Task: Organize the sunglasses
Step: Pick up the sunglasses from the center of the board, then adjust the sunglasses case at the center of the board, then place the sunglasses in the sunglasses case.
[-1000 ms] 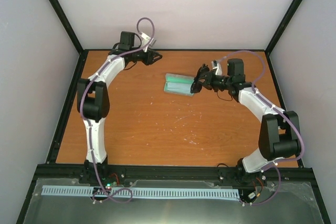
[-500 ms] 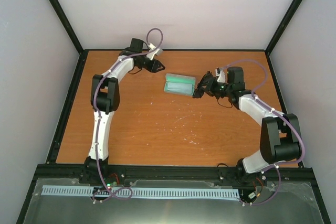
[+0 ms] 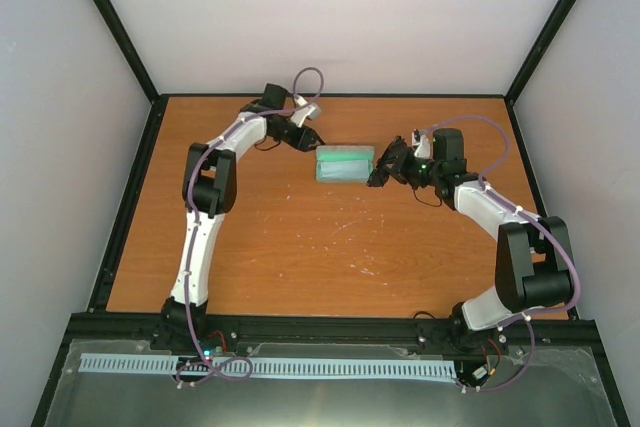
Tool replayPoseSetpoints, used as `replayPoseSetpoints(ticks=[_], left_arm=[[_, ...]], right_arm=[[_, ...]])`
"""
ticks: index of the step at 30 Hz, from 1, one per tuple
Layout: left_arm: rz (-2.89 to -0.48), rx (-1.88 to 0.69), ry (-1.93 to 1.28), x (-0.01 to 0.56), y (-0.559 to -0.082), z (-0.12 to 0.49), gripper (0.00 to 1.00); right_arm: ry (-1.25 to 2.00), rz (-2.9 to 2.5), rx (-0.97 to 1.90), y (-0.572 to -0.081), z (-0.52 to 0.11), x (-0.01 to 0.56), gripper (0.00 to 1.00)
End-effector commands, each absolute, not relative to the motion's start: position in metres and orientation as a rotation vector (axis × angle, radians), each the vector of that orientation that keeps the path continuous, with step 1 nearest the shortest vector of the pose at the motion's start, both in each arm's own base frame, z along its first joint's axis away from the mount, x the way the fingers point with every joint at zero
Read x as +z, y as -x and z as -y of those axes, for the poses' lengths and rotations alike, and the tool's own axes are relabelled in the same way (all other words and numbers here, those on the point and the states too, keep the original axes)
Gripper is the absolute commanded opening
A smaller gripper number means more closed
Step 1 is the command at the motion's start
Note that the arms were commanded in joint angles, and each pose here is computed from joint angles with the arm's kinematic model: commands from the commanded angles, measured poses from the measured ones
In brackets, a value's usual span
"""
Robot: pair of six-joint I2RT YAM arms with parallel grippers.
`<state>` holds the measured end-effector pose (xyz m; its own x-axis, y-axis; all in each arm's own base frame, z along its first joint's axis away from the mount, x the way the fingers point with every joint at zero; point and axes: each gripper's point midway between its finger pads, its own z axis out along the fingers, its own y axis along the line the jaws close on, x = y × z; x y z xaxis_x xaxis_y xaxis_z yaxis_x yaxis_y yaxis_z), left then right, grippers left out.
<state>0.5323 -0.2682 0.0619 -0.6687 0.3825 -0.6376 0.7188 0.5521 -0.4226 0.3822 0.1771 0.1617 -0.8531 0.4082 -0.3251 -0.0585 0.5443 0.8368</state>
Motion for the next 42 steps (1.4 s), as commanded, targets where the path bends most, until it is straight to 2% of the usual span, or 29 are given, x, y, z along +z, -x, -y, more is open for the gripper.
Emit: replayPoseSetpoints(ticks=[1,9,17,26,33,42], left_arm=[[-2.313,-1.008,-0.975,0.058,-0.505,0.295,0.44],[-2.346,-1.048,-1.005,0.053,-0.477,0.298,0.41],[-2.361,-1.059,-0.990,0.052,-0.460,0.295,0.40],[-2.347,-1.042,-0.979,0.061,-0.464,0.295,0.40],[-2.321,-1.067,-0.931,0.074,-0.476,0.301,0.47],[-2.294,-1.078,-0.941,0.085,-0.482,0.309,0.49]], right_arm=[[-0.289,-2.282,1.231,-0.388,-0.174,0.158,0.03],[-0.358,-2.347,1.146,-0.389,-0.165,0.136,0.03],[-0.221,-2.427,1.198,-0.407,-0.181,0.111,0.03],[0.029,-2.505,1.213,-0.442,-0.200,0.094,0.03],[0.153,-2.604,1.135,-0.449,-0.204,0.076,0.03],[0.236,-2.650,1.182,-0.455,-0.225,0.054,0.03]])
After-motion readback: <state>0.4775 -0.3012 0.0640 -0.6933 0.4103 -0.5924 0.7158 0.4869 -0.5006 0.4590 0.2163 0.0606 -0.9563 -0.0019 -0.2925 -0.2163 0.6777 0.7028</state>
